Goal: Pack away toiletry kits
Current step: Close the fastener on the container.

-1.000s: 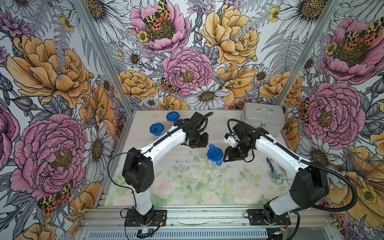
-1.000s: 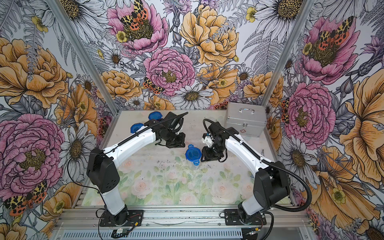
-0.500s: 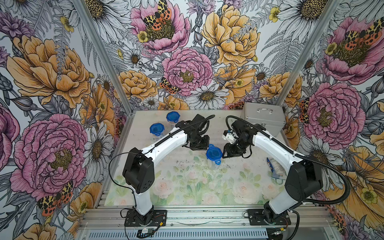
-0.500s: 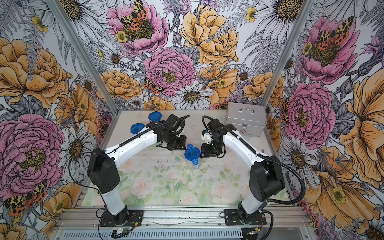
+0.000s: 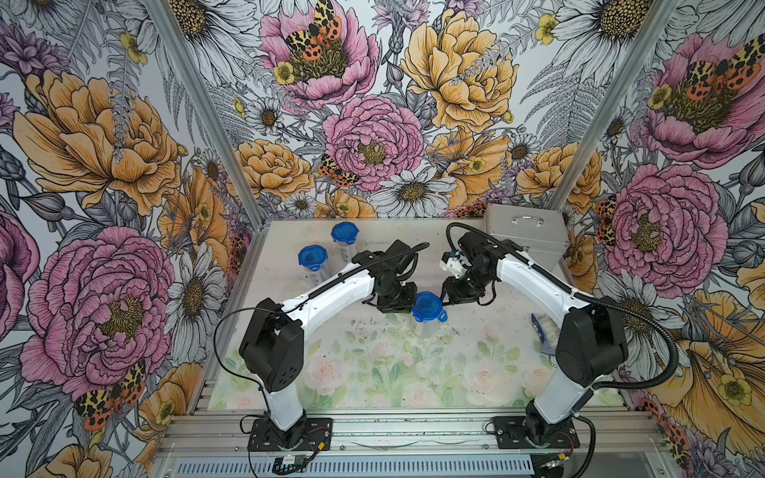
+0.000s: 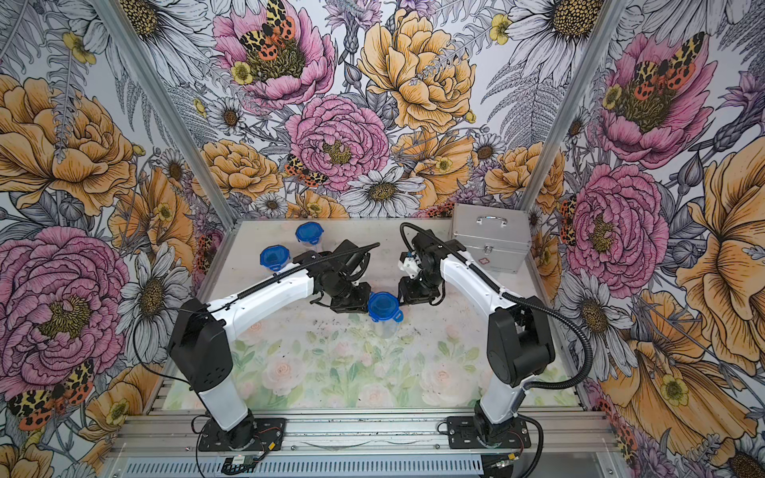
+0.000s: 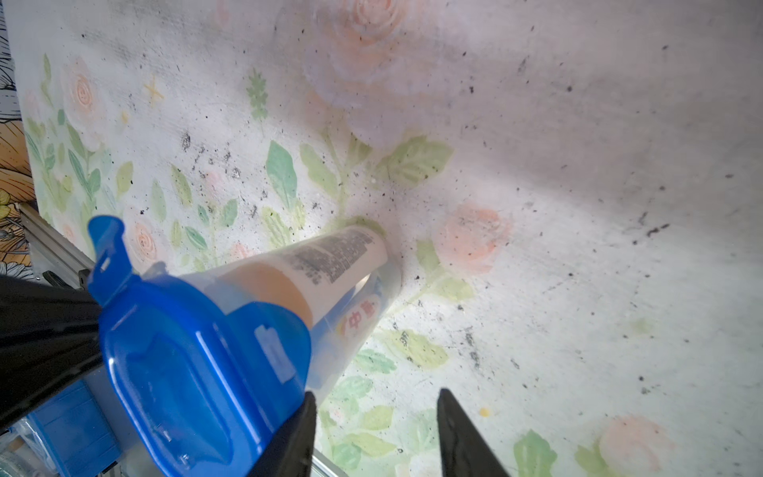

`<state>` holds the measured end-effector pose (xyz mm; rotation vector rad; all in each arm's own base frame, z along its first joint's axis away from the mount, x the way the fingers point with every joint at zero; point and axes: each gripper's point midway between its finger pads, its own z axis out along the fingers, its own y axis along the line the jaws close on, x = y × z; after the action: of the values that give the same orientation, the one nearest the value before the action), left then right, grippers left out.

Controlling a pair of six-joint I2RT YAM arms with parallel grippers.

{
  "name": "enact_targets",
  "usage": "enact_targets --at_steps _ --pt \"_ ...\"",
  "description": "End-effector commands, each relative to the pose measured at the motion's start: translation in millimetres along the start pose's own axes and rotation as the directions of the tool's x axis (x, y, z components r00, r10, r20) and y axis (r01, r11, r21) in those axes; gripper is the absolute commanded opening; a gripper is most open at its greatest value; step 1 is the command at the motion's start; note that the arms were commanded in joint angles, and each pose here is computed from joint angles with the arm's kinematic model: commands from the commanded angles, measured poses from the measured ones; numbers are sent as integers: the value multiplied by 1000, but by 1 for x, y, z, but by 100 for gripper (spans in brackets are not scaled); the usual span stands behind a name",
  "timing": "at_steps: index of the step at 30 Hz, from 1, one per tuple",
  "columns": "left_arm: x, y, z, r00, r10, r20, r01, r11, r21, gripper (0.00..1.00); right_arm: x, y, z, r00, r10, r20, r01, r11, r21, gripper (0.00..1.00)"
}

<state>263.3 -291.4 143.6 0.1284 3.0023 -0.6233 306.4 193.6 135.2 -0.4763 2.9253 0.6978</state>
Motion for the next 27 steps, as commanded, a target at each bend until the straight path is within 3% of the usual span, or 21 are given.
enact_targets --at_steps 1,5,9,13,20,27 --pt "-3 11 -32 996 -48 75 48 999 -3 0 -7 -3 -15 998 6 56 -6 1000 -11 50" --pt "-7 18 -58 994 -30 104 31 999 -14 7 11 -5 -26 998 28 61 -27 1000 -1 51" --pt "-25 -4 -71 988 74 135 -79 996 34 32 24 7 -37 996 30 82 -27 999 -43 52" --pt "-43 -27 -67 976 163 145 -173 983 60 44 30 24 -41 996 19 86 -10 995 -101 52" --pt "-59 -36 -41 969 223 103 -231 971 64 46 41 32 -25 999 20 44 -14 993 -118 51" --pt "-50 -42 -25 966 255 52 -259 962 82 46 45 29 -14 999 34 9 -33 994 -103 50"
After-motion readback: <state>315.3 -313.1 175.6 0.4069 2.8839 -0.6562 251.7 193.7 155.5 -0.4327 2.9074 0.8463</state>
